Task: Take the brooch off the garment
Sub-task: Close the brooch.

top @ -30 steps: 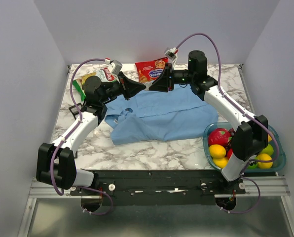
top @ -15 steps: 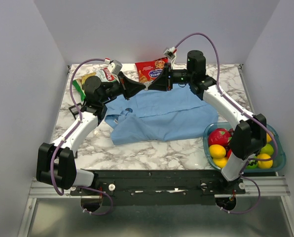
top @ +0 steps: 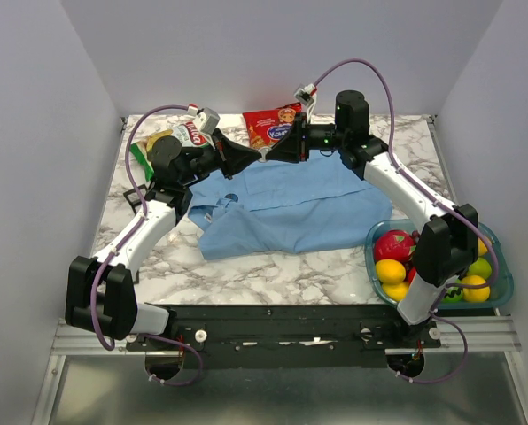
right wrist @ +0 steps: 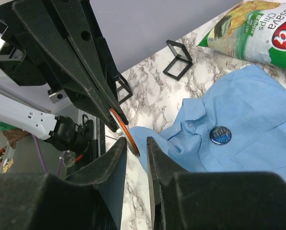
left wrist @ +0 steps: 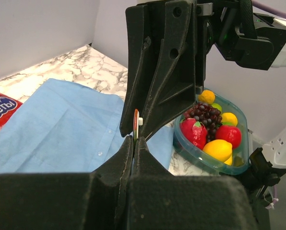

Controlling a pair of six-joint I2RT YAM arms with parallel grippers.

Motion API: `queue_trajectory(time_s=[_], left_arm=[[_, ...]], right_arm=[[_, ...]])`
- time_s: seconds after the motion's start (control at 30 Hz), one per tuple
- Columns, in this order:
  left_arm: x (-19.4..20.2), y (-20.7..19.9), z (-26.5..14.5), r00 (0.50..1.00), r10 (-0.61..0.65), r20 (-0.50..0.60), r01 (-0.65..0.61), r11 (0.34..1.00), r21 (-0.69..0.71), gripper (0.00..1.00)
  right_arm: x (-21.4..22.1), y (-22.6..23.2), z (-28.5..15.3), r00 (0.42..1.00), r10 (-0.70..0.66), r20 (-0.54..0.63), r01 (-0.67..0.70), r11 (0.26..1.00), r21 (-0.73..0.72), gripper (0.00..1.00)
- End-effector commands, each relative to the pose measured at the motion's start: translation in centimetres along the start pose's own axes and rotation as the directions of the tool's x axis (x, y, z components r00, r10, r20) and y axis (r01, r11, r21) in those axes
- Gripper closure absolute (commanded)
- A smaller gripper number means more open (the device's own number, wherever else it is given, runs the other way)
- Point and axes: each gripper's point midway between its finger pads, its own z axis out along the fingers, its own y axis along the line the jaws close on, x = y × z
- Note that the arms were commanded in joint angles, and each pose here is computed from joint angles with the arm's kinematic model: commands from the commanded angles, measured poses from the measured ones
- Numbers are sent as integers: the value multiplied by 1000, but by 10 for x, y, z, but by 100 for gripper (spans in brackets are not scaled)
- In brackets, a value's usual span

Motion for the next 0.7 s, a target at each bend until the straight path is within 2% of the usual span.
queue_trajectory(time_s=[0.0,0.23,0.43,0.67], left_arm=[[-11,-9,3,1000,21,5,-21,999,42,100],[-12,-10,0,1000,19,2,-19,998,57,100],[-13,-10,1,1000,12,0,-12,998,67,100],[-15,-8,3,1000,5,3,-6,998,62,100]], right_arm=[[-2,5,1,991,-132,-2,132,991,-27,67],[8,6,-8,995,-98,-23,97,995,-32,57],[11,20,-11,989,-145,-30,140,984,-114,49],[6,26,-11,986,-163,-25,158,978,-138,41]])
